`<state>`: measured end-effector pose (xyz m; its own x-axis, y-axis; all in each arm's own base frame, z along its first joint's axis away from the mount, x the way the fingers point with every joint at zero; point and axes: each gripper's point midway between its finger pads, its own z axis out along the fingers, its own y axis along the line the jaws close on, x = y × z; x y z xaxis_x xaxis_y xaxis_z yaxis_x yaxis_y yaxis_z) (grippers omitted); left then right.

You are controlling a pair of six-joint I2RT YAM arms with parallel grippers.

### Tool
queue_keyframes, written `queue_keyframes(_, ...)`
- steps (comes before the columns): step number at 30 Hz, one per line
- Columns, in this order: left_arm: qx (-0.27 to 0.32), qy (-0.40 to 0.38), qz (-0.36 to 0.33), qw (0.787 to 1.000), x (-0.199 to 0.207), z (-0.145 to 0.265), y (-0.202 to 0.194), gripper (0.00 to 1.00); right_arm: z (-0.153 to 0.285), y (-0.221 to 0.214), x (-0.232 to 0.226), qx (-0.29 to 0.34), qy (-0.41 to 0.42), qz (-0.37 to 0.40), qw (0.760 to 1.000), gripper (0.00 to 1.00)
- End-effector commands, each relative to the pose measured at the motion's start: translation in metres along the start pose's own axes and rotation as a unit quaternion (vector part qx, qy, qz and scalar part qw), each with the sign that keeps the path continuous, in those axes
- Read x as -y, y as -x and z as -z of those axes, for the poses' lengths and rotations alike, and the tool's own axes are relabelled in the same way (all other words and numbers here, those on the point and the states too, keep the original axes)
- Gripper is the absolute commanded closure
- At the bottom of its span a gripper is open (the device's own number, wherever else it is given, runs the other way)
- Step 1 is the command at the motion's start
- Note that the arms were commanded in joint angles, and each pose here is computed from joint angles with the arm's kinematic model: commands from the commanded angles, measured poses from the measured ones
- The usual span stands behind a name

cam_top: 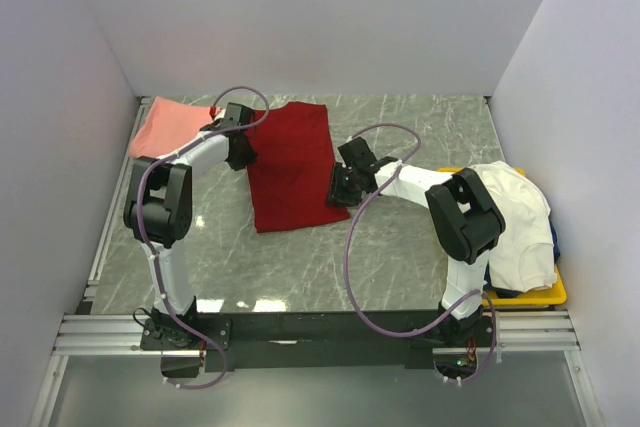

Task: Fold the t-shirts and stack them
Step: Fold the tshirt

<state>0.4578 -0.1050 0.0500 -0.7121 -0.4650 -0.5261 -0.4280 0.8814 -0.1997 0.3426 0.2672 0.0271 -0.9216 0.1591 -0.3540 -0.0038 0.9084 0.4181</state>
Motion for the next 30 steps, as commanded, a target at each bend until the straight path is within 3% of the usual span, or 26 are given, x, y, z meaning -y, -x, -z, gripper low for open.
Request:
queue_keyframes(1, 0.024, -0.039, 0.010, 0.999, 0.013, 0.018, 0.024, 0.69, 0.010, 0.016, -0.004, 0.020, 0.005, 0.007, 1.000, 0.55)
queue_keyframes(5, 0.056, -0.050, 0.034, 0.997, 0.013, 0.058, 0.043, 0.55, 0.025, 0.036, -0.018, 0.042, 0.016, 0.016, 0.999, 0.54)
queue_keyframes(8, 0.067, -0.070, 0.066, 0.993, 0.009, 0.083, 0.039, 0.53, 0.032, 0.054, -0.031, 0.057, 0.023, 0.026, 0.998, 0.54)
queue_keyframes(9, 0.053, -0.073, 0.068, 0.994, 0.006, 0.083, 0.021, 0.53, 0.029, 0.058, -0.032, 0.055, 0.023, 0.030, 0.998, 0.53)
queue_keyframes(10, 0.070, -0.101, 0.082, 0.989, 0.013, 0.098, 0.026, 0.55, 0.031, 0.066, -0.040, 0.061, 0.027, 0.034, 0.997, 0.53)
queue_keyframes(13, 0.042, -0.120, 0.081, 0.988, 0.018, 0.103, -0.013, 0.77, 0.024, 0.081, -0.048, 0.063, 0.027, 0.042, 0.997, 0.53)
queue_keyframes(14, 0.050, -0.145, 0.090, 0.984, 0.027, 0.111, -0.014, 0.90, 0.022, 0.082, -0.049, 0.060, 0.025, 0.043, 0.997, 0.53)
queue_keyframes(16, 0.024, -0.153, 0.084, 0.984, 0.031, 0.108, -0.045, 0.99, 0.015, 0.089, -0.054, 0.060, 0.029, 0.047, 0.997, 0.53)
queue_keyframes(20, -0.009, -0.146, 0.101, 0.984, 0.022, 0.091, -0.094, 0.99, 0.002, 0.094, -0.061, 0.051, 0.034, 0.052, 0.997, 0.53)
queue_keyframes(30, -0.047, -0.109, 0.116, 0.986, -0.012, 0.063, -0.161, 0.99, -0.047, 0.123, -0.036, 0.042, -0.020, 0.046, 0.998, 0.54)
